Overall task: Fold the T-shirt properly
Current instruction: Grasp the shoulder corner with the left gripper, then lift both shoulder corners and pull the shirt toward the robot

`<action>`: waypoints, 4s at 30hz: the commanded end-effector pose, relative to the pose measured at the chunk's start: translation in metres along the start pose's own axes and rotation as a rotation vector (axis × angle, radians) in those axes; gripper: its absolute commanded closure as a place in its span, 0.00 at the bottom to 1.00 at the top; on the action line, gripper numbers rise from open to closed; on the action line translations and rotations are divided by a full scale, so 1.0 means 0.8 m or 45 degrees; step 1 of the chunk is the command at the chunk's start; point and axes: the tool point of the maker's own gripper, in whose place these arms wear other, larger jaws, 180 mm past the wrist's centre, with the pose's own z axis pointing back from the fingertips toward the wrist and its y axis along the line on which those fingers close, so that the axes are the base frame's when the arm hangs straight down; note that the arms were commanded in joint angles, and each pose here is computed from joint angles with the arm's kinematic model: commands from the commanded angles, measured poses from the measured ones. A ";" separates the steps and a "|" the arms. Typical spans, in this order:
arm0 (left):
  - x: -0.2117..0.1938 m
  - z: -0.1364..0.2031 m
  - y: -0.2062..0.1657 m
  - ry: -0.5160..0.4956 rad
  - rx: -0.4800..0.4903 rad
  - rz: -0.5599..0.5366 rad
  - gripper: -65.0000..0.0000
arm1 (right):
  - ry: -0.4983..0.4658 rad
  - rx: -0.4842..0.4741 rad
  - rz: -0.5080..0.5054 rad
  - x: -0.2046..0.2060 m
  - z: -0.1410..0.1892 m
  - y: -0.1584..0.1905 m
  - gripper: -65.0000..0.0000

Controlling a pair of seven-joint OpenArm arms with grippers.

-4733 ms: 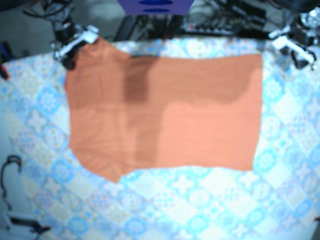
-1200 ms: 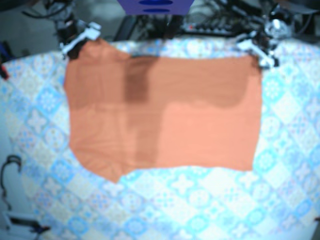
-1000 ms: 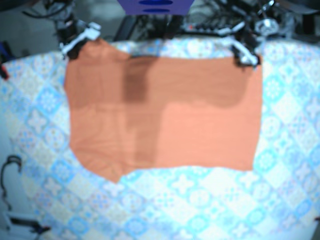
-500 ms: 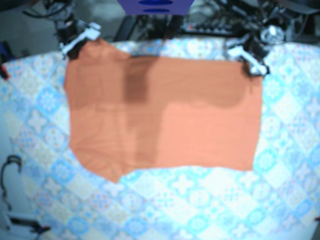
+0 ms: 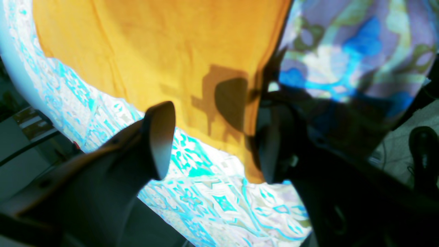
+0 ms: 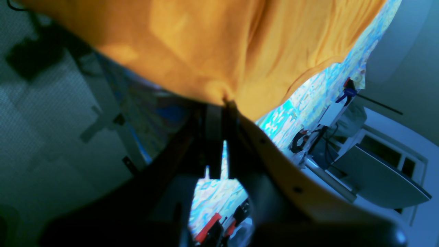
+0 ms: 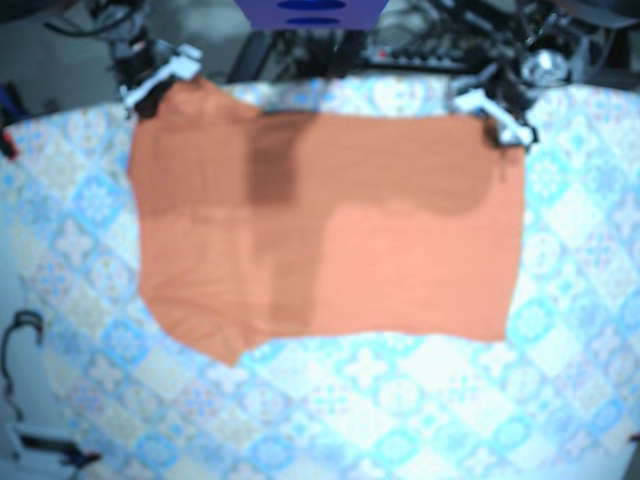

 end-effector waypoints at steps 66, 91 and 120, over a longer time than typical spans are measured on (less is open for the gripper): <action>-0.022 0.046 -0.017 0.035 -0.018 -0.010 1.00 | -0.017 0.034 0.057 -0.013 0.025 0.017 1.00; -0.032 0.086 -0.076 0.047 -0.171 -0.032 1.00 | -0.064 0.030 0.149 -0.023 0.052 0.008 1.00; -0.049 0.050 0.037 0.105 0.115 0.001 1.00 | -0.076 -0.130 0.156 -0.013 0.023 -0.068 1.00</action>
